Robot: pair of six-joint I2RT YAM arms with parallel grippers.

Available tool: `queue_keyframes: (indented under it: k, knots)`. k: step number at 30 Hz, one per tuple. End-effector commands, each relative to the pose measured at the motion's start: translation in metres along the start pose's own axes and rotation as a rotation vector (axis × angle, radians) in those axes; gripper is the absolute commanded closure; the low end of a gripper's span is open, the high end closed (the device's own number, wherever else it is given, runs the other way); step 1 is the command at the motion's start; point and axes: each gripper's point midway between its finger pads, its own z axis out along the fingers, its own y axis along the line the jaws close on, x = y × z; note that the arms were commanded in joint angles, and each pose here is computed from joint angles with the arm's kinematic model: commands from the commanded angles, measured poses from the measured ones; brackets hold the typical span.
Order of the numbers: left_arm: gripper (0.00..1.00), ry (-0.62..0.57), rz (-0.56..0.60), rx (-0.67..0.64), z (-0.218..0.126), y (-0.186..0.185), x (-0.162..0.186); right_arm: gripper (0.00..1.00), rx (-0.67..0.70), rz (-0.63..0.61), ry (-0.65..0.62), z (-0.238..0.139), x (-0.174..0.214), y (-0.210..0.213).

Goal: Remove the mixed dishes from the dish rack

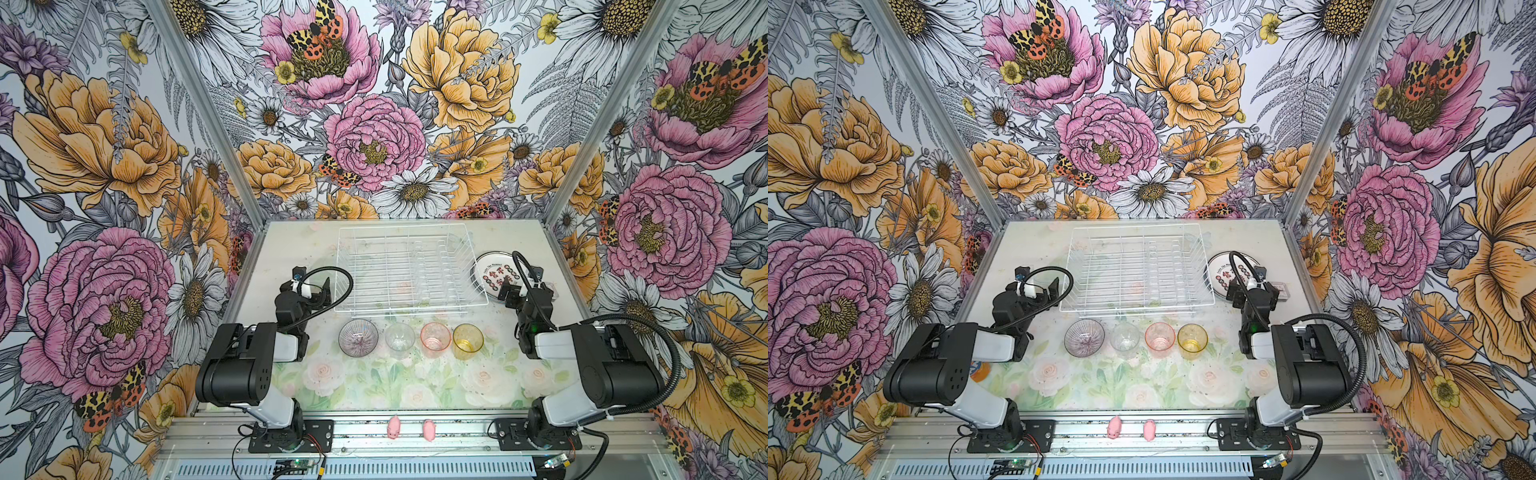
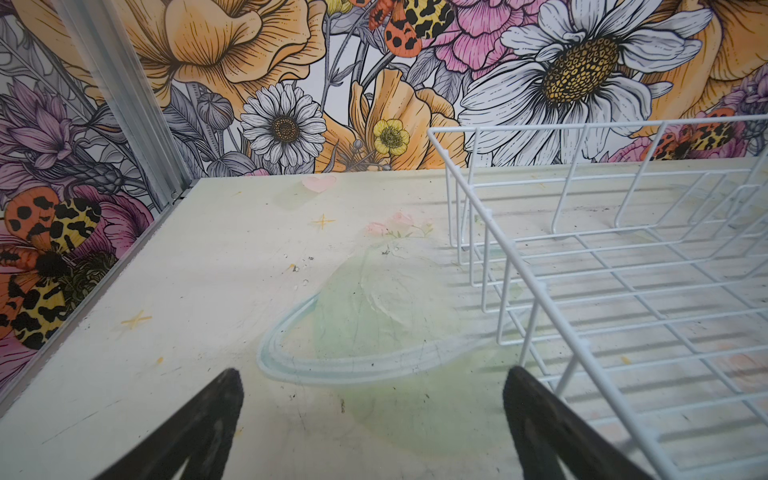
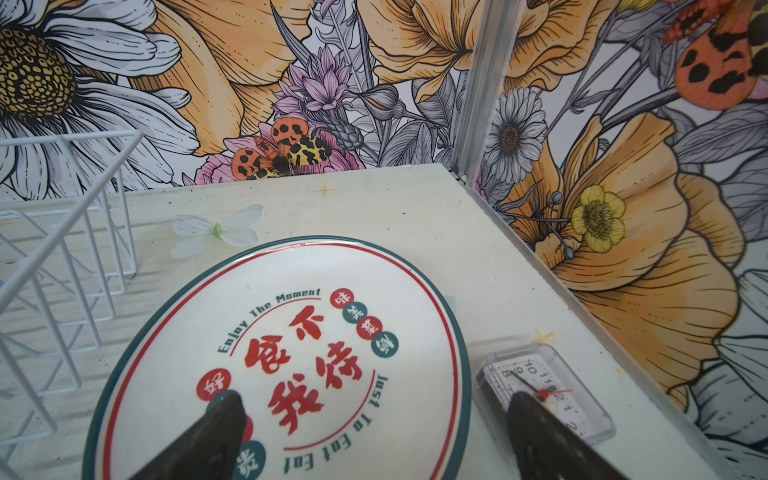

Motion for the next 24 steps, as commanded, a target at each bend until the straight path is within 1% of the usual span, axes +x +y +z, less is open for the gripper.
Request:
queue_keyframes:
  k: [1, 24]
  knots:
    - [0.01, -0.029, -0.012, -0.016, 0.0013, 0.0036, -0.0121, 0.00, 0.005, 0.008, -0.044, 0.0023, -0.0132, 0.0006]
    - [0.01, -0.022, -0.016, -0.012, 0.0027, 0.0036, -0.0116, 0.00, 0.006, 0.008, -0.044, 0.0022, -0.0129, 0.0001]
